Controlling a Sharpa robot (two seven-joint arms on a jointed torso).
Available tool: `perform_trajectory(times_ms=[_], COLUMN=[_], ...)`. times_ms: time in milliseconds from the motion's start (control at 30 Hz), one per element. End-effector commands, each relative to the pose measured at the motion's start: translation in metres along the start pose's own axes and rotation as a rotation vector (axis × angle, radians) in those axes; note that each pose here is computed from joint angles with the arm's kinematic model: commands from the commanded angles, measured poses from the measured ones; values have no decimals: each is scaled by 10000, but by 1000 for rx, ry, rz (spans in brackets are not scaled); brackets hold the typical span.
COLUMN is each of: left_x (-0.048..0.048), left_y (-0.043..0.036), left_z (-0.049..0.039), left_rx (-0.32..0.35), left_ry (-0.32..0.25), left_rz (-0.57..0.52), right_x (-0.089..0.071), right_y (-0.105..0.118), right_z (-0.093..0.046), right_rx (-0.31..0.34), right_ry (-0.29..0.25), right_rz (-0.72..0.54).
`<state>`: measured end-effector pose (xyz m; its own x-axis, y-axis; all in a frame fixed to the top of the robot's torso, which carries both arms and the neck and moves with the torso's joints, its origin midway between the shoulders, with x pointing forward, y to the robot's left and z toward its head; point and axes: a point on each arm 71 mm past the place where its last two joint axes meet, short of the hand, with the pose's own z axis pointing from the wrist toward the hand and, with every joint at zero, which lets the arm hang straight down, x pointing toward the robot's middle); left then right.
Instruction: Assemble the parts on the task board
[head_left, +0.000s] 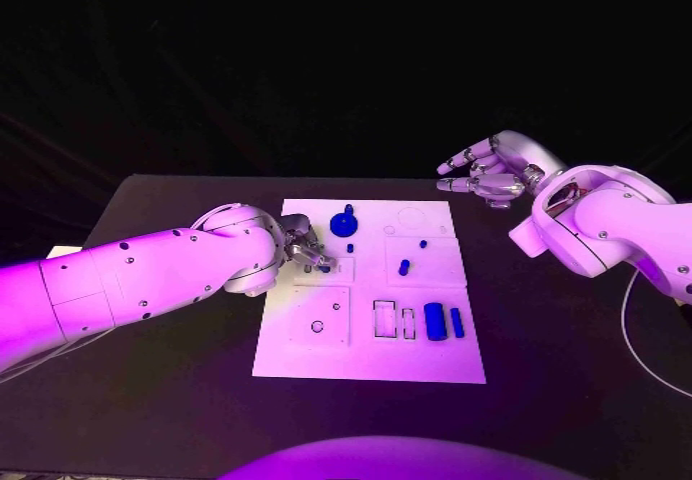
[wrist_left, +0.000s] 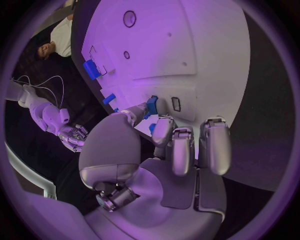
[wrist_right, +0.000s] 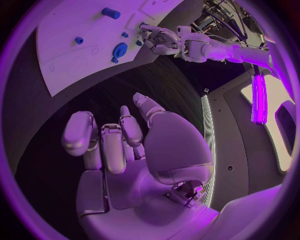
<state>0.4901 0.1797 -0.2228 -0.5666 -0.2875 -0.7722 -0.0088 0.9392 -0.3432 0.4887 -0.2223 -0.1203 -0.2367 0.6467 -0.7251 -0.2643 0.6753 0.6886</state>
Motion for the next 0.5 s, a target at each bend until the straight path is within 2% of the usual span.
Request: perform_trajectory(times_ms=[33,500], left_x=[0,-36], left_y=[8,29], left_z=[0,3], left_rx=[-13,-28], left_ry=[27,28], left_rz=[18,23], right_x=[5,8], right_y=[1,7], right_z=[2,1], right_rx=[0,-2], right_ry=[4,4], right_rz=[-5,-5])
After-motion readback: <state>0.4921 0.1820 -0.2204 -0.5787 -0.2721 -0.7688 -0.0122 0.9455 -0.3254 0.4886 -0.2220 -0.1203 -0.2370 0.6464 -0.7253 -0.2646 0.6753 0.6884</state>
